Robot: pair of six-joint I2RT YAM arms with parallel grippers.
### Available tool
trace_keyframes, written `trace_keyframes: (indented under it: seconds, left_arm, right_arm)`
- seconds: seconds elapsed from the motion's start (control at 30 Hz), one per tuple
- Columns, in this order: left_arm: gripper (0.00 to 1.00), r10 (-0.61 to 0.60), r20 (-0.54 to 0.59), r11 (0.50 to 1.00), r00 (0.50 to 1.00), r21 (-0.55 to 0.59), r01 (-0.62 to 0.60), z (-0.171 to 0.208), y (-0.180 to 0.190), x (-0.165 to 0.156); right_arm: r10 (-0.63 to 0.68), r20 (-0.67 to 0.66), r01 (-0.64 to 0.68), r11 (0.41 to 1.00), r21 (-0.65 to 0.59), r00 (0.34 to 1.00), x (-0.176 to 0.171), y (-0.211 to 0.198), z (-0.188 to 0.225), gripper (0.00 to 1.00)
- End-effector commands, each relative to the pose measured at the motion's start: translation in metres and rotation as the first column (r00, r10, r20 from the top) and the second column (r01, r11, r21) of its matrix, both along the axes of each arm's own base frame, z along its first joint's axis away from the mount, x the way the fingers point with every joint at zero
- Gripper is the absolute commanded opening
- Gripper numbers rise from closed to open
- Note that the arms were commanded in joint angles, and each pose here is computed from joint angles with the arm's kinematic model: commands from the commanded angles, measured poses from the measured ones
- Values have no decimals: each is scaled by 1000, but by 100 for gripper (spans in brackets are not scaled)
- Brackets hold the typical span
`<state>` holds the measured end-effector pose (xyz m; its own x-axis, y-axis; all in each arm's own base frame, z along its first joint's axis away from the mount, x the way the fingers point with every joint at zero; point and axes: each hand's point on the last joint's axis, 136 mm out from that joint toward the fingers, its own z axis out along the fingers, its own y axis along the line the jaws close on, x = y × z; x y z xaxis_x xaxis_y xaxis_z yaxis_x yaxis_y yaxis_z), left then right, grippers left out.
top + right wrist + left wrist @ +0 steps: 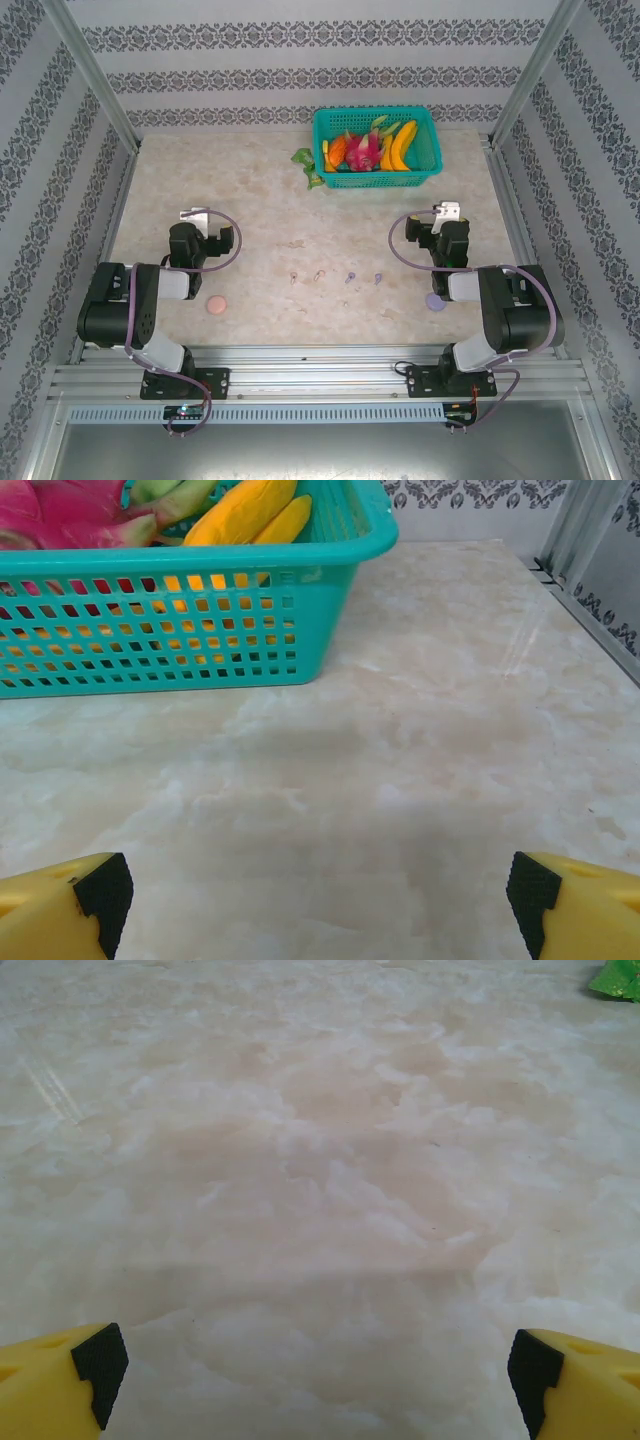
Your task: Insert the wireless bluetooth earbuds into the charging case
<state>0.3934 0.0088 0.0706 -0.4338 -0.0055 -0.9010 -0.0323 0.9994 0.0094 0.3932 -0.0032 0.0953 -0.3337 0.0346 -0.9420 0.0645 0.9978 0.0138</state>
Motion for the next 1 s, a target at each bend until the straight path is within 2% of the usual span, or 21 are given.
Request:
trace_keyframes:
  seconds: [0.0,0.73,0.8,0.87,0.97]
  left_arm:
    - [100,1,41,1000,999,2,-1,12,-1,6]
    - [100,-1,41,1000,999,-1,1,12,-1,6]
    - [100,4,45,1000,999,1,-4,13,0,6]
    - [100,61,36,998,997,0,-61,20,9,6]
    - [100,166,-84,986,983,31,-163,27,26,9]
  right_arm:
    - [44,28,-43,999,-3,999,4,5,11,98]
    - [48,29,-49,999,15,998,5,3,11,98]
    - [-31,59,31,999,11,998,3,-8,19,98]
    - [-94,46,94,996,-3,995,-6,-17,31,98]
    - [-102,52,103,994,-22,993,-10,-15,53,98]
